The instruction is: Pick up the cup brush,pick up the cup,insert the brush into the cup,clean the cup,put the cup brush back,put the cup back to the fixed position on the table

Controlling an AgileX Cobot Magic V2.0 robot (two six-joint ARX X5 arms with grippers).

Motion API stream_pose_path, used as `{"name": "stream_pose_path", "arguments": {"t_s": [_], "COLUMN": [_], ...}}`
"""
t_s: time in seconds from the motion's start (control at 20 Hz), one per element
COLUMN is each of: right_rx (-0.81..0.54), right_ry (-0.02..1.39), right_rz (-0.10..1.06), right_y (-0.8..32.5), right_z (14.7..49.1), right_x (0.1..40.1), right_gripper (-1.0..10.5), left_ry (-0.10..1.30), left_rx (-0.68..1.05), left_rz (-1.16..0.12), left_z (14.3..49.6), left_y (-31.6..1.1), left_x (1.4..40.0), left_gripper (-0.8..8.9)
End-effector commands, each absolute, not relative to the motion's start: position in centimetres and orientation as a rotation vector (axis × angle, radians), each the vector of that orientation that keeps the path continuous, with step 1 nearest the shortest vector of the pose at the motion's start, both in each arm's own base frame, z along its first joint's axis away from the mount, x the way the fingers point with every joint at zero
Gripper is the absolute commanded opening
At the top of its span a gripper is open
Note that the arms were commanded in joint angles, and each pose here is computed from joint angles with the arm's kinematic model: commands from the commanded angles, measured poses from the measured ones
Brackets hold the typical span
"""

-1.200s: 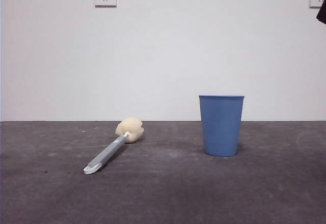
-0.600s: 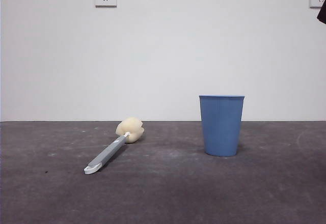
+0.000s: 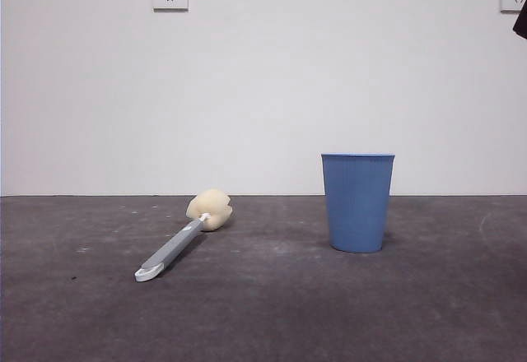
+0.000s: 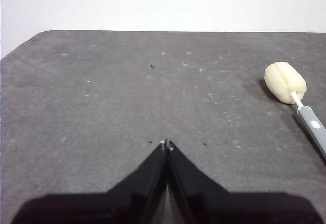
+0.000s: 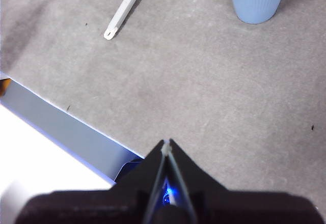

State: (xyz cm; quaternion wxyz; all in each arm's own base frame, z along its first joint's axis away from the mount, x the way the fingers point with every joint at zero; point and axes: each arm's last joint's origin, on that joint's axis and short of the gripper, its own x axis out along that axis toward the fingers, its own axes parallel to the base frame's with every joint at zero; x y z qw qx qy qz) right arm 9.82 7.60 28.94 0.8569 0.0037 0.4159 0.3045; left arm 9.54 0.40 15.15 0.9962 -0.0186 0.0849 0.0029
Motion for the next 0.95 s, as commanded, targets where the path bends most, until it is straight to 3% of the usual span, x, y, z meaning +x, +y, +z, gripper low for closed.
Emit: {"name": "stream_pose_path", "arguments": {"t_s": [0.05, 0.45, 0.6, 0.75, 0.95], "right_rx": [0.010, -0.001, -0.029, 0.004, 0.005], "right_ry": [0.870, 0.813, 0.647, 0.413, 0.214], "right_rz": [0.639, 0.636, 0.595, 0.453, 0.296], "right_y": [7.6, 6.8, 5.2, 3.2, 1.6], "right_z": [29.0, 29.5, 30.5, 31.0, 27.8], "right_x": [9.8, 9.3, 8.7, 8.4, 8.1], "right_gripper": [0.0, 0.0, 0.0, 0.0, 0.0], "left_ry": [0.179, 0.179, 0.179, 0.179, 0.178], "left_rx": [-0.047, -0.047, -0.047, -0.047, -0.047], "left_rz": [0.009, 0.008, 0.008, 0.008, 0.009], "left_z": [14.7, 14.7, 14.7, 14.7, 14.7], "left_y": [0.4, 0.4, 0.4, 0.4, 0.4], "left_x": [9.6, 9.6, 9.6, 9.6, 9.6], "left_gripper": [-0.04, -0.04, -0.04, -0.04, -0.04]}}
